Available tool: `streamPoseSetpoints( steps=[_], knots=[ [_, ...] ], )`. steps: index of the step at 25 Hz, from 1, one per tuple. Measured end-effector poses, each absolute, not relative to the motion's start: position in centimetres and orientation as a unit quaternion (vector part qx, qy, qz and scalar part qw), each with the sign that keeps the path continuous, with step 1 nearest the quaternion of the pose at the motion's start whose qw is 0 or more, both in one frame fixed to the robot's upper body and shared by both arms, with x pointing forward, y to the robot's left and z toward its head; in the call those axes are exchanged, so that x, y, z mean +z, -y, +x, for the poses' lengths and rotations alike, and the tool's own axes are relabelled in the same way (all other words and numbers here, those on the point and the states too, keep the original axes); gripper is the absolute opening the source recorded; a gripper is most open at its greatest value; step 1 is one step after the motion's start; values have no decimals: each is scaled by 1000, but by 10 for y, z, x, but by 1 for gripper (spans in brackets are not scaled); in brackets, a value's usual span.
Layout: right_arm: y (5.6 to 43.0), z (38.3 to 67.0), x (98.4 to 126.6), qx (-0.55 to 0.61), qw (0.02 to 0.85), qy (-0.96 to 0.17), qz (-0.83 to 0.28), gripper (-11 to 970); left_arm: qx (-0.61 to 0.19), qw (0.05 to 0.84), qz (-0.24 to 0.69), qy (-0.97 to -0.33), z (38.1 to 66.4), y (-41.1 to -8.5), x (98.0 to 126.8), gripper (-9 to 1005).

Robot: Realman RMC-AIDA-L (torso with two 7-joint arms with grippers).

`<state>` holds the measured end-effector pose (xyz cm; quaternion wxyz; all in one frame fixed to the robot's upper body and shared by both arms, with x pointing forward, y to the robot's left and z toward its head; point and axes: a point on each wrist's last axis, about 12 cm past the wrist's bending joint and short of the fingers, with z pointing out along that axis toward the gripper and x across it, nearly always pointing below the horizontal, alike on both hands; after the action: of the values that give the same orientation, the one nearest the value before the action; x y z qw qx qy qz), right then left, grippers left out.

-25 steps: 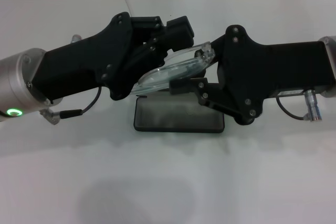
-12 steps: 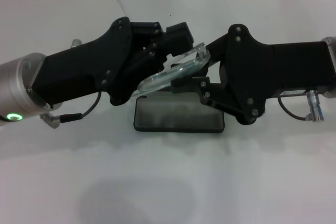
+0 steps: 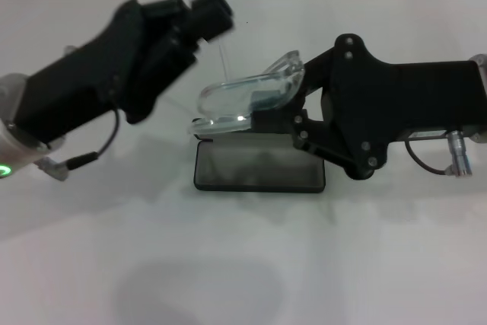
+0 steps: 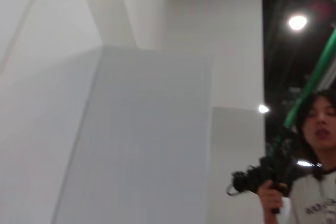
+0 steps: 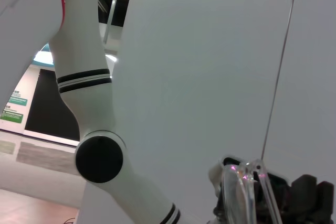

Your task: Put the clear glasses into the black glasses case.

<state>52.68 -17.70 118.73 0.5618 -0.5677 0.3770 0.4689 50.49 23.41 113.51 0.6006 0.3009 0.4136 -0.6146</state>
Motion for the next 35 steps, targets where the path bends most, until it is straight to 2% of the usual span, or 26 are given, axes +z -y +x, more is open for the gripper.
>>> streamPoseSetpoints(
  steps=[9, 13, 20, 28, 35],
  knots=[
    [198, 518, 1188, 455, 617, -349, -539, 48, -571, 663, 217, -432, 505, -264, 1127, 82],
    [208, 510, 1193, 468, 622, -315, -544, 48, -562, 665, 204, -447, 508, -266, 1125, 82],
    [202, 502, 1200, 502, 597, -255, -571, 48, -579, 630, 229, -464, 522, -248, 1128, 82],
    [186, 522, 1190, 532, 581, -274, -551, 49, -615, 589, 286, -440, 525, -225, 1136, 83],
    [181, 532, 1185, 533, 577, -291, -546, 49, -630, 583, 305, -412, 521, -223, 1143, 83]
  ],
)
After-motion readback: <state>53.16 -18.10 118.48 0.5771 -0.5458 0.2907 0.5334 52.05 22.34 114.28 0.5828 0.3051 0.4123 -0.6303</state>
